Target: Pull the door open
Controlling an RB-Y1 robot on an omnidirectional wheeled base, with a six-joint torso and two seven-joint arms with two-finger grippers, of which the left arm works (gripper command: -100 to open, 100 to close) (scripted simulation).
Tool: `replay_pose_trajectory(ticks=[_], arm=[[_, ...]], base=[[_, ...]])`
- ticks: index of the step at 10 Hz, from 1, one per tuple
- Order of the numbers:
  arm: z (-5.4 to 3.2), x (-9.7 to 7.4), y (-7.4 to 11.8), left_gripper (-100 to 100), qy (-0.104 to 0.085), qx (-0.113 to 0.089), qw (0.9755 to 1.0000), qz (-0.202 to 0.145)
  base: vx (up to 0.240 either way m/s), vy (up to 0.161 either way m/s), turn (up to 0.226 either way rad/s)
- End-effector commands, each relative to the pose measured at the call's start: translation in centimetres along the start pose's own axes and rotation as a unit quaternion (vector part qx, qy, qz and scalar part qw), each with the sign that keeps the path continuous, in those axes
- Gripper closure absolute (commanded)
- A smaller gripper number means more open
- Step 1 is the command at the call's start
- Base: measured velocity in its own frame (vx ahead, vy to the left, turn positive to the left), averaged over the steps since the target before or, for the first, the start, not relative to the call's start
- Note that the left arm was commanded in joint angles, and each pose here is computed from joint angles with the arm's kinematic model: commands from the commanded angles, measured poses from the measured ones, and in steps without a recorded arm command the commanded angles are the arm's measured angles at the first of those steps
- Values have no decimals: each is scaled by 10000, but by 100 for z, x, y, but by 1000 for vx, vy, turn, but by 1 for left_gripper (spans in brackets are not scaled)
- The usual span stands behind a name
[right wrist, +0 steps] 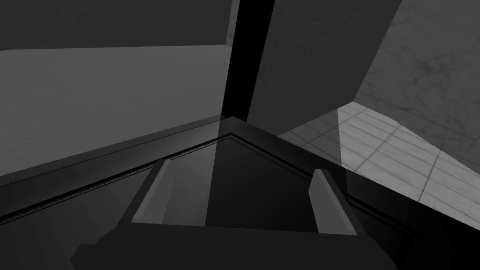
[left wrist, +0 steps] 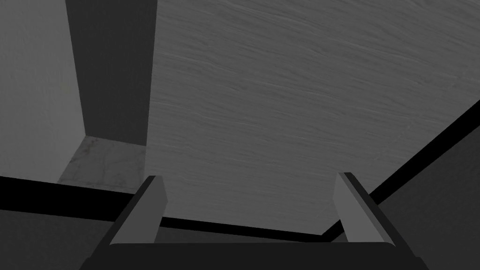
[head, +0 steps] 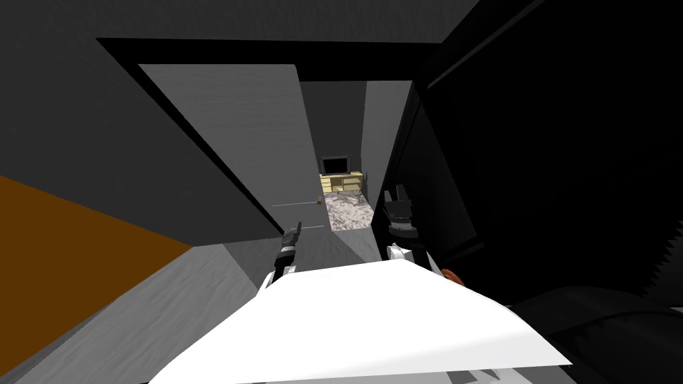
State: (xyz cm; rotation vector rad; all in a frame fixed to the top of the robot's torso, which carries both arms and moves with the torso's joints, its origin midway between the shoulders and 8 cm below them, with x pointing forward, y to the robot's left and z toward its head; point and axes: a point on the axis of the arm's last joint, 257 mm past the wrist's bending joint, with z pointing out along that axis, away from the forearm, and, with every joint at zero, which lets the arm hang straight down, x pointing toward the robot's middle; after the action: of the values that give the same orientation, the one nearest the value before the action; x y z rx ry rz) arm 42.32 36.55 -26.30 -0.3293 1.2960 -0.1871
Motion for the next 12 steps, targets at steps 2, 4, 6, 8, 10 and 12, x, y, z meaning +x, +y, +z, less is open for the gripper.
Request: replay_pose_trajectory(ticks=[2,4,6,8,10,12], arm=[[-49,146,69,-100,134,-65,9995,284],[-88,258,129,-100,241,-112,9985,481],[-127,363,180,-100,342,-152,9971,660],[-168,464,225,-100,443,-187,9954,828],[-210,562,266,-100,543,-217,9934,988],[-271,694,313,-100,677,-252,9903,1190]], base=[[106,-6,-78],[108,-6,-84],[101,0,-82],[92,-2,-71],[105,-1,-70],[136,11,-106]])
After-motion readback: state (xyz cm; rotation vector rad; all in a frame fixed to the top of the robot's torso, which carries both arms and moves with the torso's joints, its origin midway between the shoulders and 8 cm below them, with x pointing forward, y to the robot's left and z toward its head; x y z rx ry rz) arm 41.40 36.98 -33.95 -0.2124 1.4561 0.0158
